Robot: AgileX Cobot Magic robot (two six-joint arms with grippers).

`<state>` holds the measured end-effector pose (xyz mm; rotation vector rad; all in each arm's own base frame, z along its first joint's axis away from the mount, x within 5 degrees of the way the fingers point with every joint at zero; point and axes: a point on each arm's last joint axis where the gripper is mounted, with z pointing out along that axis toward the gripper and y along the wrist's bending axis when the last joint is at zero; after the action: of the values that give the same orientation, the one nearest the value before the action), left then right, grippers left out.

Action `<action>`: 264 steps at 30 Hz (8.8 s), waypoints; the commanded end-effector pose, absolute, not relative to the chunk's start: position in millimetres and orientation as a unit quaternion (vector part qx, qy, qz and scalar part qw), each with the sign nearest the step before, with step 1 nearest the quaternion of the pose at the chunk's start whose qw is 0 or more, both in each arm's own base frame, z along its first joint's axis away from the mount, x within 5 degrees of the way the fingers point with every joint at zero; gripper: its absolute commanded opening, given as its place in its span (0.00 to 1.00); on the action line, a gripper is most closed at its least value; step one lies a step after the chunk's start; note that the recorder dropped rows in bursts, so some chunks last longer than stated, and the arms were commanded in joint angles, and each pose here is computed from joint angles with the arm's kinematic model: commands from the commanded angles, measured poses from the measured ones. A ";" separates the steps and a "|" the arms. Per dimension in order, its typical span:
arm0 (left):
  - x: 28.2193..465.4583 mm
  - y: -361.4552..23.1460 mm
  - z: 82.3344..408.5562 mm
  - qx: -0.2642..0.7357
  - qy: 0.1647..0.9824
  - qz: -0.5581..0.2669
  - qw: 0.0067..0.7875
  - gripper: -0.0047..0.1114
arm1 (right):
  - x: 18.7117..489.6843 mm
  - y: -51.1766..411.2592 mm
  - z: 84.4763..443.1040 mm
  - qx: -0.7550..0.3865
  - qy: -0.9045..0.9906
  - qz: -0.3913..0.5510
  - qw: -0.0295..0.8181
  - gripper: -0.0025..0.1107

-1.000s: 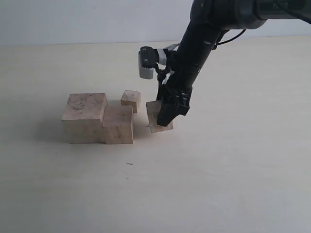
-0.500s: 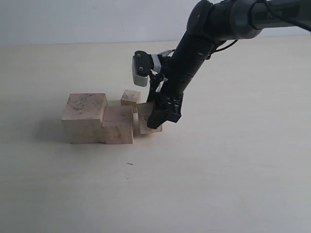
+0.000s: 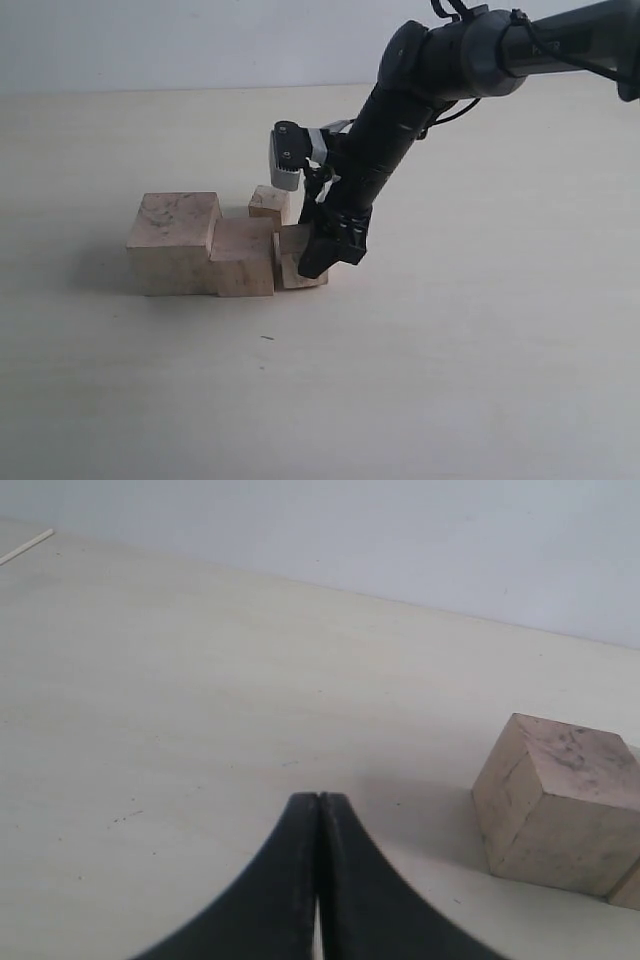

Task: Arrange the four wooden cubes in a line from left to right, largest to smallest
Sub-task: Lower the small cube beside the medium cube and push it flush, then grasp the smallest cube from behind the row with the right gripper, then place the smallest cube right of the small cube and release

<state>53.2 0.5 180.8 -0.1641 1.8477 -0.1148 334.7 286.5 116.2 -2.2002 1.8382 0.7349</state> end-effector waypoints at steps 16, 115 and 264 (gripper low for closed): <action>53.1 0.6 180.9 -0.069 0.793 -0.049 0.603 0.04 | 335.1 288.9 119.2 -0.727 0.631 0.253 0.101 0.58; 53.1 0.3 180.9 -0.065 0.793 -0.047 0.603 0.04 | 360.6 361.0 169.8 -0.073 0.987 0.115 0.083 0.52; 53.1 0.4 180.9 -0.065 0.793 -0.047 0.603 0.04 | 338.8 246.1 147.8 -0.480 0.875 0.012 -0.059 0.51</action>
<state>53.2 0.5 180.8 -0.1524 1.8484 -0.1060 342.3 252.3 152.6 -1.5493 2.8357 0.0674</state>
